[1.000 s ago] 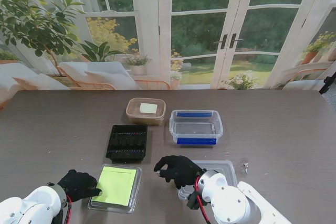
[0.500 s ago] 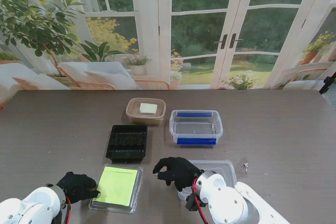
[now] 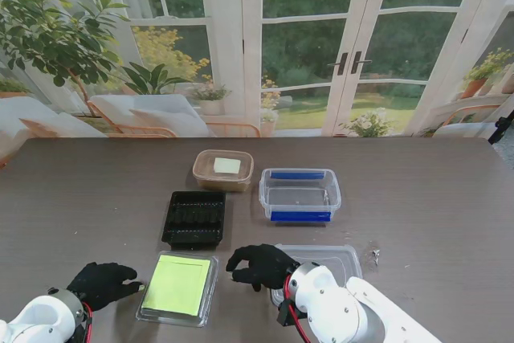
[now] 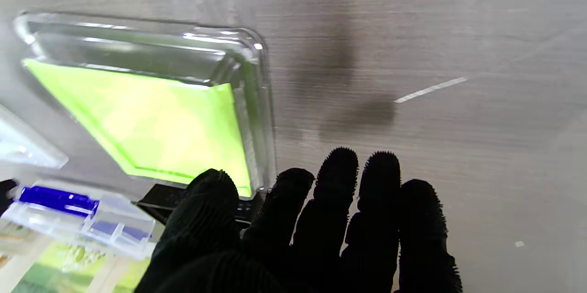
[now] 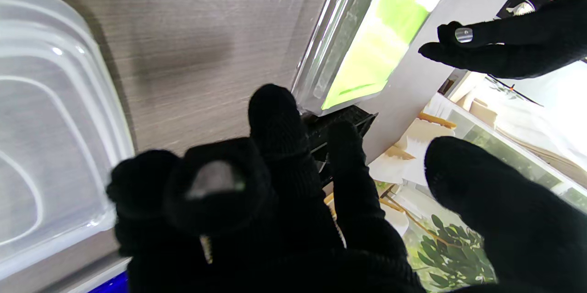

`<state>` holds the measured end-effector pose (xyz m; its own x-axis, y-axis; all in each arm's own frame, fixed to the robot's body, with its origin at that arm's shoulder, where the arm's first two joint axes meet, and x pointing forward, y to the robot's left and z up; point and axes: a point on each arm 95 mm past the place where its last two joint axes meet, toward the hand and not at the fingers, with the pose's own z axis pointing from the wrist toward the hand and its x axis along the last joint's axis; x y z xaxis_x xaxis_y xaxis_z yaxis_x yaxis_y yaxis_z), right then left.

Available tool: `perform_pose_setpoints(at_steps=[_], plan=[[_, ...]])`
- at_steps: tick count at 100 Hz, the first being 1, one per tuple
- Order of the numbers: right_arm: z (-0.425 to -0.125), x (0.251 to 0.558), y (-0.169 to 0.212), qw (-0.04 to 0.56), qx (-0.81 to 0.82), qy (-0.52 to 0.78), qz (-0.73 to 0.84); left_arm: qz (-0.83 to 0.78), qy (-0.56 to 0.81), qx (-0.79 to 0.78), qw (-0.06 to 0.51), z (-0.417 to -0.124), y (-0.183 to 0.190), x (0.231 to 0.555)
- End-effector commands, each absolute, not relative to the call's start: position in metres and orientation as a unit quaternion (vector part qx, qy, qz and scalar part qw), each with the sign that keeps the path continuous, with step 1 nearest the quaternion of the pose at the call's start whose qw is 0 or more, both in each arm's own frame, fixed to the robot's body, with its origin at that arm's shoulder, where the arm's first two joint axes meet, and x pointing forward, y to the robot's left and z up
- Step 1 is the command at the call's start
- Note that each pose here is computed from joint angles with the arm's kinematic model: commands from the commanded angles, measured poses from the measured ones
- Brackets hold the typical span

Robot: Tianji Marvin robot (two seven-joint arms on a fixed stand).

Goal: Pair container bodies with their lids

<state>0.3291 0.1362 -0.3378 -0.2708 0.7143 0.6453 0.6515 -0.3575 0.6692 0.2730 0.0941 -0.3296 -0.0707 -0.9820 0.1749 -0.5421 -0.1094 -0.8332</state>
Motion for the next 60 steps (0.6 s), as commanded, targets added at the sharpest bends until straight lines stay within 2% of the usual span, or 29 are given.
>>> perform_pose_setpoints(at_steps=[1, 27, 60], plan=[[-0.34, 0.328, 0.141, 0.024, 0.601, 0.576, 0.553, -0.399, 0.605, -0.641, 0.255, -0.336, 0.095, 0.274], [-0.345, 0.336, 0.147, 0.034, 0.588, 0.605, 0.536, -0.415, 0.569, -0.68, 0.203, -0.339, 0.094, 0.288], [-0.352, 0.337, 0.153, 0.047, 0.577, 0.634, 0.513, -0.416, 0.575, -0.678, 0.189, -0.34, 0.091, 0.3]])
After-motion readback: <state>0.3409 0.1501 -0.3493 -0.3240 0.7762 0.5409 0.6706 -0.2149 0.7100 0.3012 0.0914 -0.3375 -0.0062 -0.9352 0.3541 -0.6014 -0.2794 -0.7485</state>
